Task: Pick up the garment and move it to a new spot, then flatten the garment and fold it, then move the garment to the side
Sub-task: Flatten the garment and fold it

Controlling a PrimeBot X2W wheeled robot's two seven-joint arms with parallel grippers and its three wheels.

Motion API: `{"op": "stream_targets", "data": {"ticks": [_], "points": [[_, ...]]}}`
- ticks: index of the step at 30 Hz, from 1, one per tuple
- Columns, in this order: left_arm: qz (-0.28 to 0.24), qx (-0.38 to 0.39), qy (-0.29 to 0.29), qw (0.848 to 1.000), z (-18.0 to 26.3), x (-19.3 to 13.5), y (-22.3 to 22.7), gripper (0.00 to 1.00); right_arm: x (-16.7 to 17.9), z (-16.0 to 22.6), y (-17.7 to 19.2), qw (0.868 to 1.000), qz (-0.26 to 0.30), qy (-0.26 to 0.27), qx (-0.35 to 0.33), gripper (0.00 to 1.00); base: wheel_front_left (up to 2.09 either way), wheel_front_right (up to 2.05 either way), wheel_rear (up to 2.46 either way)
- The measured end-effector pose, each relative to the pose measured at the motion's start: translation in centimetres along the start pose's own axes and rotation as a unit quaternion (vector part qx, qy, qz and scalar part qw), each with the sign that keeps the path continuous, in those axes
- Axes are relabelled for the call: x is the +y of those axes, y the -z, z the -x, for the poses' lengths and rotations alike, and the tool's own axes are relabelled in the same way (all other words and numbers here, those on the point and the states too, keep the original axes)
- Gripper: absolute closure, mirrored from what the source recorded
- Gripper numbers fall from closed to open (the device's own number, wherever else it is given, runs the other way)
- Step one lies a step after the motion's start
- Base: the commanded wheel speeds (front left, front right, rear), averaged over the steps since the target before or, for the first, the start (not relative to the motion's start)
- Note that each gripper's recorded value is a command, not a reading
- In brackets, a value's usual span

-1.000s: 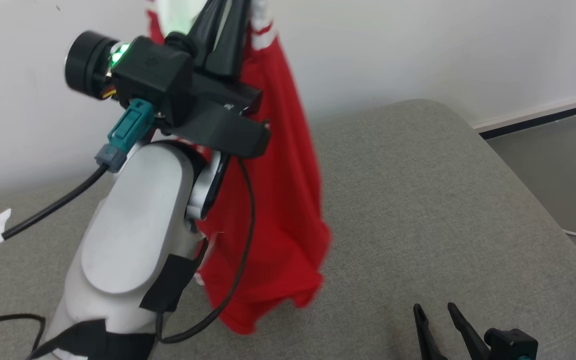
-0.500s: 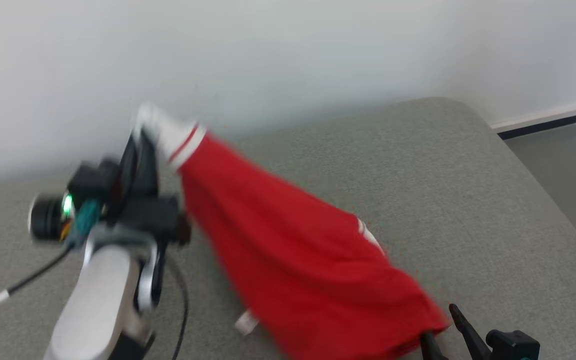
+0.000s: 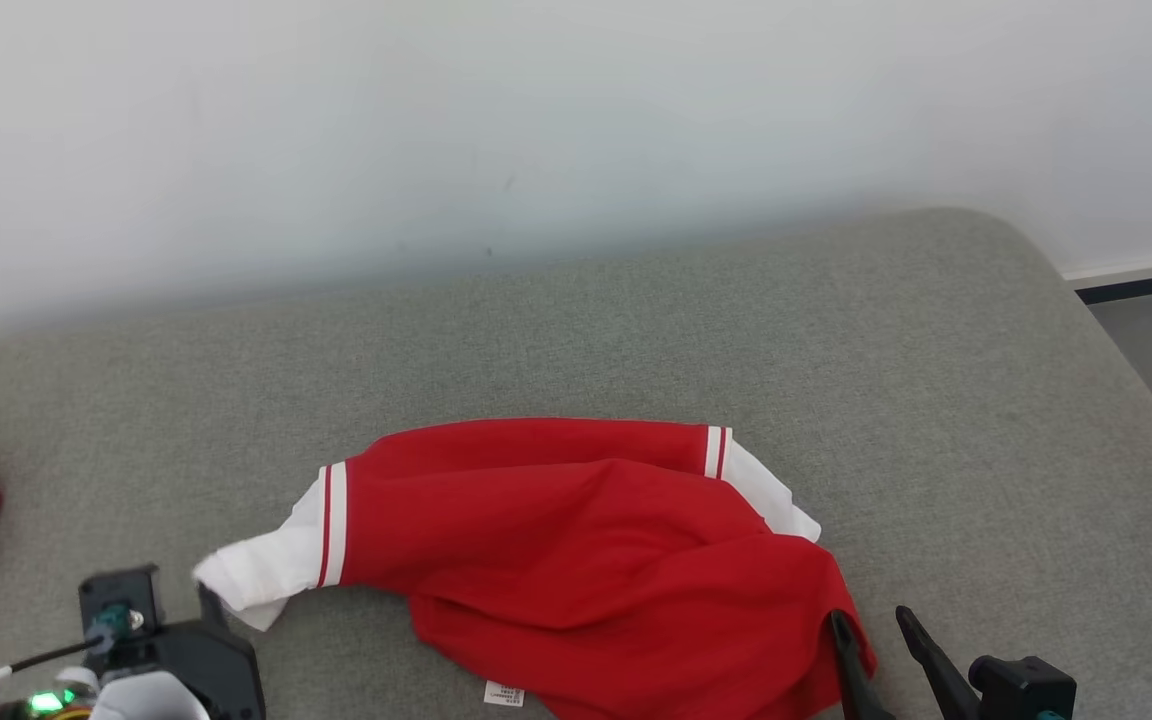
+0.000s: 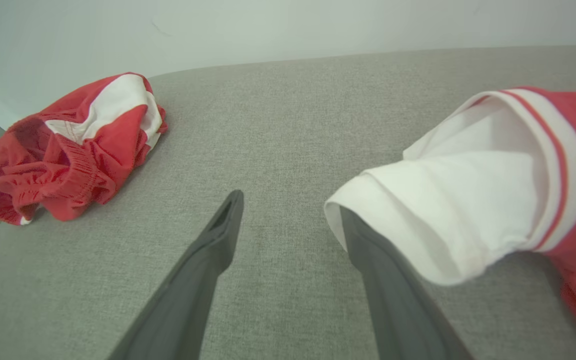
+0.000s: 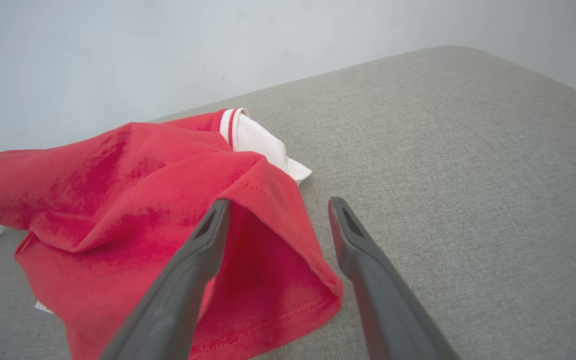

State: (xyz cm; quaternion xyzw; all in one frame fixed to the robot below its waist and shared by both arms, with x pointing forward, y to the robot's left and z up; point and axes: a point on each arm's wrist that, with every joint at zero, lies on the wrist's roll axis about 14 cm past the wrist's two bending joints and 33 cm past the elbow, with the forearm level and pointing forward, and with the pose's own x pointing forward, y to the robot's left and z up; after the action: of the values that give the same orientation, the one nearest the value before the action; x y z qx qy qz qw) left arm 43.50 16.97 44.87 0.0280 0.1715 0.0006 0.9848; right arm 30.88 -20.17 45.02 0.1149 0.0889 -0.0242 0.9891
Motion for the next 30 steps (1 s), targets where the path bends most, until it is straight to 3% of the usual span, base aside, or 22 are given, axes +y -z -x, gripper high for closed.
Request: {"op": "stream_targets", "data": {"ticks": [3, 8, 14, 17, 20, 24, 30], "points": [[-0.012, -0.012, -0.02, 1.0, 0.3, 1.0, -1.2, 0.0, 0.3, -0.1, -0.1, 1.0, 0.001, -0.005, -0.002, 0.0, 0.0, 0.0, 0.0], [-0.046, -0.078, 0.111, 0.99, 0.7, -7.0, -6.8, 0.0, 0.3, 0.3, 0.0, 1.0, 0.0, -0.003, 0.001, 0.0, 0.0, 0.0, 0.0], [-0.098, -0.122, 0.202, 0.967, 0.0, -13.9, -11.4, 0.0, -0.9, 1.0, -0.3, 1.0, -0.003, 0.018, -0.006, 0.0, 0.0, 0.0, 0.0], [-0.14, -0.075, 0.263, 0.952, -0.3, -17.9, -9.7, 0.0, -1.7, 1.6, -0.1, 0.999, -0.006, 0.033, -0.006, 0.0, 0.0, 0.0, 0.0], [-0.189, -0.015, 0.294, 0.937, -1.3, -19.6, -7.4, 0.0, -2.5, 2.1, -0.2, 0.999, -0.013, 0.049, -0.011, 0.0, 0.0, 0.0, 0.0], [-0.242, 0.05, 0.312, 0.917, -2.7, -21.1, -5.1, 0.0, -4.0, 3.0, 0.1, 0.997, -0.02, 0.078, -0.014, 0.0, 0.0, 0.0, 0.0], [-0.282, 0.12, 0.31, 0.9, -5.0, -21.3, -2.0, 0.0, -5.5, 3.5, 0.8, 0.994, -0.029, 0.109, -0.007, 0.0, 0.0, 0.0, 0.0]]}}
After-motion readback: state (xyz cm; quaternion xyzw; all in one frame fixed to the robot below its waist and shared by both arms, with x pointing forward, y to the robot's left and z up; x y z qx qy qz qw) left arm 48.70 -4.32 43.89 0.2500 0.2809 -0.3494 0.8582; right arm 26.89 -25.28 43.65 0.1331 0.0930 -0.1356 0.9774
